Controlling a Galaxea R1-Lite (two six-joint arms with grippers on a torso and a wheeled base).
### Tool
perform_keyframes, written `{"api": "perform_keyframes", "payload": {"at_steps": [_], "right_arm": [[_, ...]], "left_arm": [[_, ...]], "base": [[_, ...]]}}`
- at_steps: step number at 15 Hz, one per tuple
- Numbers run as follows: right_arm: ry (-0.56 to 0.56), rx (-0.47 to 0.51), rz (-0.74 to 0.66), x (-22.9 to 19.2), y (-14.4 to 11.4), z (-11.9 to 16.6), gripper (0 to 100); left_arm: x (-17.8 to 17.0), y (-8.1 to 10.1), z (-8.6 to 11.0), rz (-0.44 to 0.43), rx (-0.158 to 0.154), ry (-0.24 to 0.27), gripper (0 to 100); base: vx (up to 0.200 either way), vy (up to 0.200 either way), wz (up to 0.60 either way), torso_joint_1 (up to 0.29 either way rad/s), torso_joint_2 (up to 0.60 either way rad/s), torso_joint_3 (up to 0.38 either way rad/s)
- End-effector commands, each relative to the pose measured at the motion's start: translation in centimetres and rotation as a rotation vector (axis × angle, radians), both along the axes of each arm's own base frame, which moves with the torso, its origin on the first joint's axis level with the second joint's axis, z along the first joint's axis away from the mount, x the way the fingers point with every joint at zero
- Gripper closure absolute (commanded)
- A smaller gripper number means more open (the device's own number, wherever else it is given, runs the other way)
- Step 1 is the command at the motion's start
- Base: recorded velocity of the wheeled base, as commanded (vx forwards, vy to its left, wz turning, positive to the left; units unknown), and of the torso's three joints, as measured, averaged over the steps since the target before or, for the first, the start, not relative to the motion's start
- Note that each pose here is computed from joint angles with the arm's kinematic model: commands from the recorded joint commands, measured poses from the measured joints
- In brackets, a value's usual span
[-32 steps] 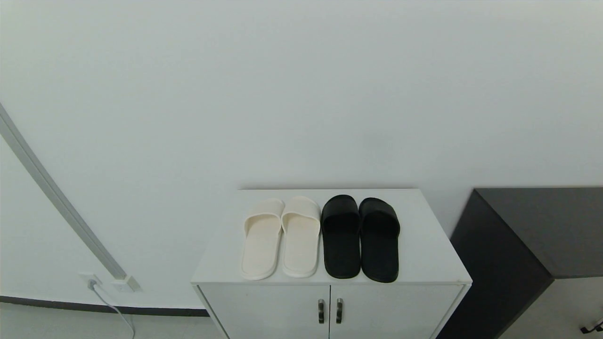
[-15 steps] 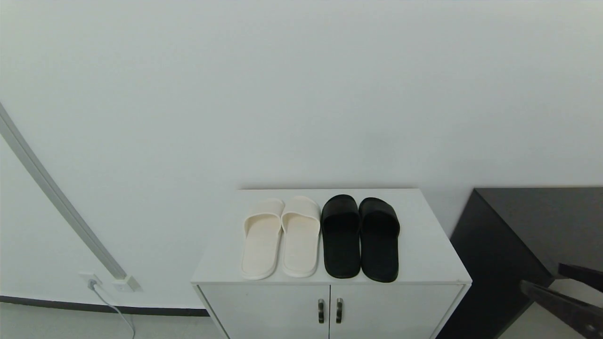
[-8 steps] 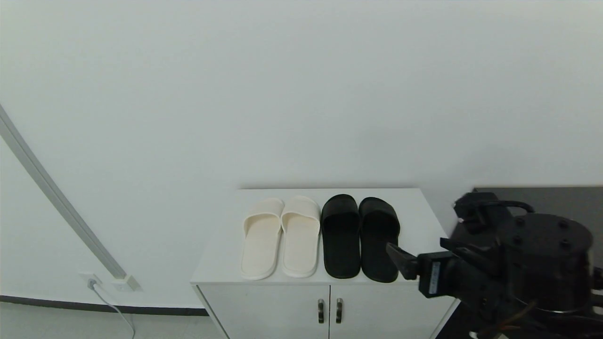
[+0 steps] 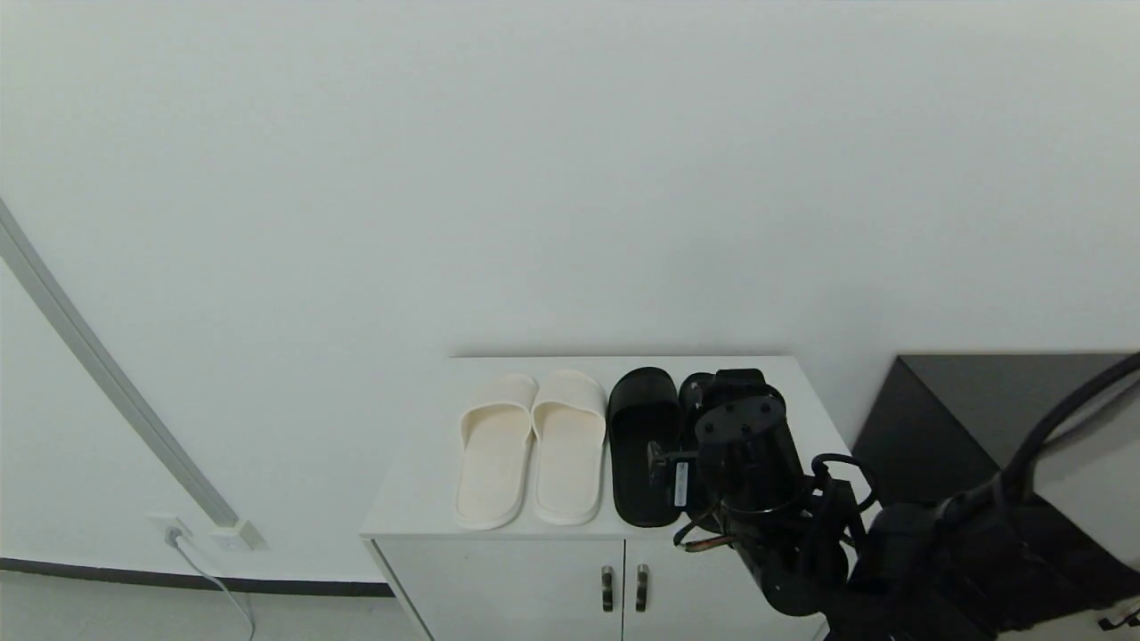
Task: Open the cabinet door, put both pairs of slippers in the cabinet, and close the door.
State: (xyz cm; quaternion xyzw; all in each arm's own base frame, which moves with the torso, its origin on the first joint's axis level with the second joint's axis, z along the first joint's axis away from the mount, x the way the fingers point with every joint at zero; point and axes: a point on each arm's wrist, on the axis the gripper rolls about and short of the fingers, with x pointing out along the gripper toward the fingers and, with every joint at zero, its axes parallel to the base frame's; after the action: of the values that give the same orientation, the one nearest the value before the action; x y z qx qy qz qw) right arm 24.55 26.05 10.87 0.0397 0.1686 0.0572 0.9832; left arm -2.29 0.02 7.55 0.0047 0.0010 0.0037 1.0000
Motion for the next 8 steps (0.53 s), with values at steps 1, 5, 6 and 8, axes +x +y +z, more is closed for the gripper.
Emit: {"api": "perform_keyframes", "payload": {"at_steps": [1, 5, 6, 8], "right_arm": [[0.033, -0.038, -0.042, 2.5, 0.4, -2.7, 0], [0.015, -0.025, -0.082, 5.2, 1.0, -4.1, 0], [0.002, -0.026, -0.089, 6.1, 1.1, -4.4, 0], [-0.011, -0.021, -0.102, 7.4, 1.4, -4.7, 0]], "left_arm": [[0.0, 0.0, 0.0, -0.001, 0.0, 0.001, 100], [0.0, 0.0, 0.0, 0.0, 0.0, 0.001, 100], [0.0, 0.0, 0.0, -0.001, 0.0, 0.001, 100], [0.0, 0.0, 0.0, 0.0, 0.0, 0.001, 100]], "base": [[0.0, 0.0, 0.0, 0.0, 0.0, 0.0], [0.0, 0.0, 0.0, 0.0, 0.0, 0.0], [0.0, 0.0, 0.0, 0.0, 0.0, 0.0], [0.0, 0.0, 0.0, 0.0, 0.0, 0.0]]}}
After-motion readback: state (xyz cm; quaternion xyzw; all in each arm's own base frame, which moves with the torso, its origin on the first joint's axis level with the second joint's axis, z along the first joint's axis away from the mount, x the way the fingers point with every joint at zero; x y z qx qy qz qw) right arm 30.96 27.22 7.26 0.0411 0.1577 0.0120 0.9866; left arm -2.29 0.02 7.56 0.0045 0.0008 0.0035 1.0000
